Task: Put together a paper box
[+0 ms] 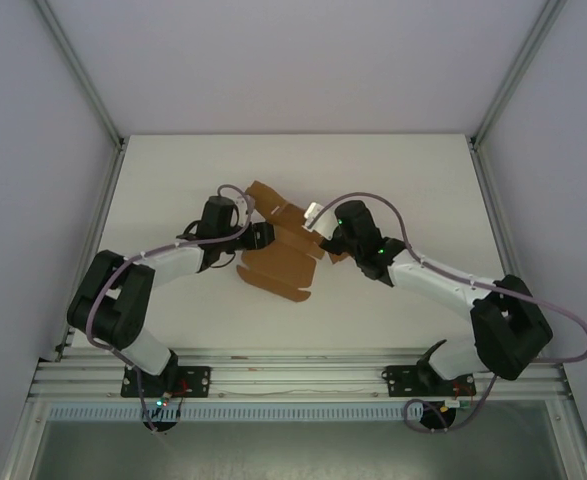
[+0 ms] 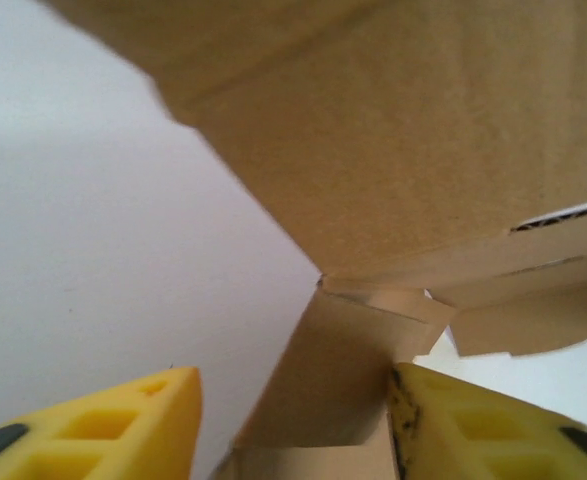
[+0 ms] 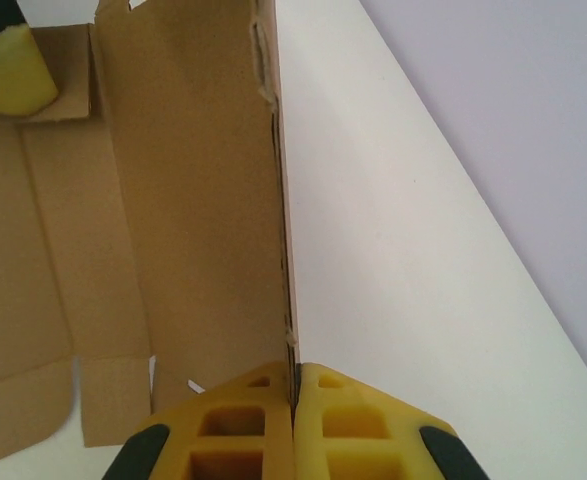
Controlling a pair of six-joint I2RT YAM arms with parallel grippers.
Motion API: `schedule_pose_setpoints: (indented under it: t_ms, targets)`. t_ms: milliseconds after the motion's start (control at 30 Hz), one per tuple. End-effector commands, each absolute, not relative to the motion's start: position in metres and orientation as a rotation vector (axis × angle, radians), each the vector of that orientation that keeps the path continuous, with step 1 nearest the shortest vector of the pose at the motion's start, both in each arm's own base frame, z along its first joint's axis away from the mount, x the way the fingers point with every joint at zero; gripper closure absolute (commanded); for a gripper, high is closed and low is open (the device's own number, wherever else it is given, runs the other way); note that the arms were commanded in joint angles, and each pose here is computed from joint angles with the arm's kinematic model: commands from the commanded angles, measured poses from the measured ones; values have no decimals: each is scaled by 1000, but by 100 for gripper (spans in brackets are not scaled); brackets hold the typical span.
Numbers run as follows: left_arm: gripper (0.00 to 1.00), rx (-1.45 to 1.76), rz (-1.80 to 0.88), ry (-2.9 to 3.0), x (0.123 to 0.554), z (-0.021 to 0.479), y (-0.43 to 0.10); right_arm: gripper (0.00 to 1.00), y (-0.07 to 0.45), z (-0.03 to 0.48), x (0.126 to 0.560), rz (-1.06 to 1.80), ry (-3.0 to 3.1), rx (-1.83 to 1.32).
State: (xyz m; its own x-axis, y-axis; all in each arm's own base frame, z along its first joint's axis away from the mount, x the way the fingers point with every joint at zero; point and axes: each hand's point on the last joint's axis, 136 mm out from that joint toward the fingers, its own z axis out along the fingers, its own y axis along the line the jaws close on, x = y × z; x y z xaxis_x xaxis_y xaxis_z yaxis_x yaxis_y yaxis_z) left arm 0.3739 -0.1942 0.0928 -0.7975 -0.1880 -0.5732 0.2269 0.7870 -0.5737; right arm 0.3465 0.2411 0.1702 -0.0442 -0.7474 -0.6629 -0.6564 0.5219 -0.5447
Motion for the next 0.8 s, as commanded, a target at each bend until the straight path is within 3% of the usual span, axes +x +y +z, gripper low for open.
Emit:
schedule_pose_setpoints:
  t_ms: [0,133,267,333,467,500,533,733,767]
  targets:
    - [56,67,-893,2276,380,109,-203,100,243,194,347,-56,1721,-1131]
    - [72,57,-875,2282,378,109,-204,100,239,187,348,-88,1738,-1159]
    - [79,28,-852,2297,376,107,-201,100,235,180,348,-139,1745,-1208]
    - [87,8,-831,2304,376,105,-199,100,232,178,349,-168,1750,-1224]
    - [85,-19,-780,2325,375,100,-192,100,228,177,353,-230,1746,-1253]
    - [75,-21,-771,2331,373,100,-191,100,227,176,354,-246,1744,-1262]
    - [55,-25,-756,2336,372,100,-188,100,225,175,355,-266,1742,-1275]
    - [1,-84,-564,2339,365,112,-157,100,220,168,369,-452,1705,-1369]
    - [0,-89,-516,2331,366,117,-150,100,219,165,372,-502,1694,-1383]
